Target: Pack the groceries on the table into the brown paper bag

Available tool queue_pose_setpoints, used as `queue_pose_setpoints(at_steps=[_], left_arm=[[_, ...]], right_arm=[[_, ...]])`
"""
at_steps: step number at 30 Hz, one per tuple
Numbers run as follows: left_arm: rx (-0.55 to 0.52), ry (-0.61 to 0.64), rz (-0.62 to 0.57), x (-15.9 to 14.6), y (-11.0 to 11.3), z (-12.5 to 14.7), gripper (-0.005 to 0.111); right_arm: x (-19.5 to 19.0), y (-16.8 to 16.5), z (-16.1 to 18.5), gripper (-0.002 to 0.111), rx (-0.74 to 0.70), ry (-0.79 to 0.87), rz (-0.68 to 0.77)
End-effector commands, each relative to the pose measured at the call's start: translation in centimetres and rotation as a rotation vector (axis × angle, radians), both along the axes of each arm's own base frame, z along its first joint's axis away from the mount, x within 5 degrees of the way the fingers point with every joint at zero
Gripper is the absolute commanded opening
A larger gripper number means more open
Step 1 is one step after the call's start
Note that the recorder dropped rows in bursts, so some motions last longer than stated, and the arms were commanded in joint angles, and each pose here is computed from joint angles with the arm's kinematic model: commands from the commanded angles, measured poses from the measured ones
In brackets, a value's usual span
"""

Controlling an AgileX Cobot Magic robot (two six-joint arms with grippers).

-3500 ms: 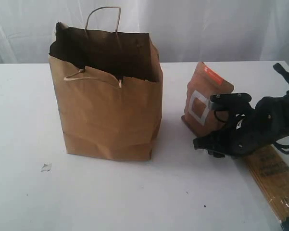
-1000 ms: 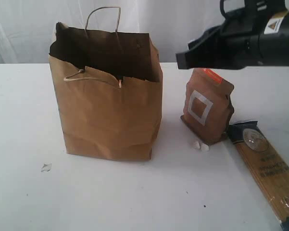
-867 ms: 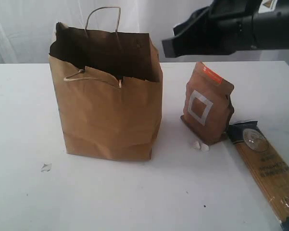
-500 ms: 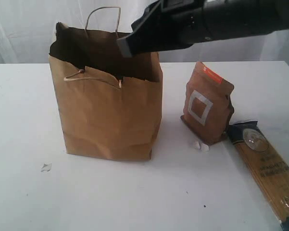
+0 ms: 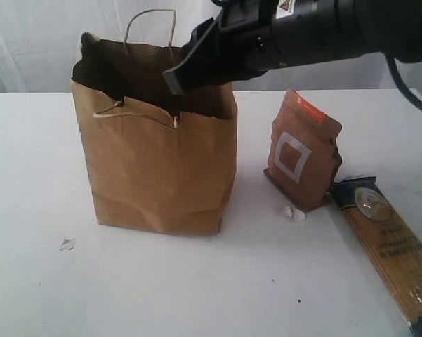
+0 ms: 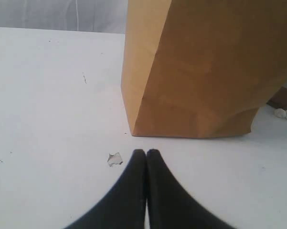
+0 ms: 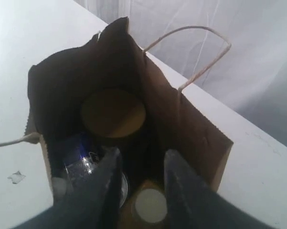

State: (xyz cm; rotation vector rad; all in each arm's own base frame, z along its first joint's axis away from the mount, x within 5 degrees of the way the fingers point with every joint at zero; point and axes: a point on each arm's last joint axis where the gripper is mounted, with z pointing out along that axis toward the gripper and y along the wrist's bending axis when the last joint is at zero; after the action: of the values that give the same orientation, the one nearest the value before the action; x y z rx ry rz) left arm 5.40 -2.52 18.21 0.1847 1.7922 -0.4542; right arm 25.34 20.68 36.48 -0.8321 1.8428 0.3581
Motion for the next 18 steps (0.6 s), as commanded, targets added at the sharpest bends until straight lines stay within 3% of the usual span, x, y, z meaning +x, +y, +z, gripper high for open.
queue_pose_setpoints(at_steps=[1,18], left_arm=[[-0.008,-0.003,0.001,0.0,0.0,0.0,0.000],[-0.008,-0.003,0.001,0.0,0.0,0.0,0.000]], right_arm=[[-0.8,-0.7,1.6,0.030,0.000,-0.054,0.006],[-6.4,-6.4,6.7,0.030,0.009,-0.158,-0.084]])
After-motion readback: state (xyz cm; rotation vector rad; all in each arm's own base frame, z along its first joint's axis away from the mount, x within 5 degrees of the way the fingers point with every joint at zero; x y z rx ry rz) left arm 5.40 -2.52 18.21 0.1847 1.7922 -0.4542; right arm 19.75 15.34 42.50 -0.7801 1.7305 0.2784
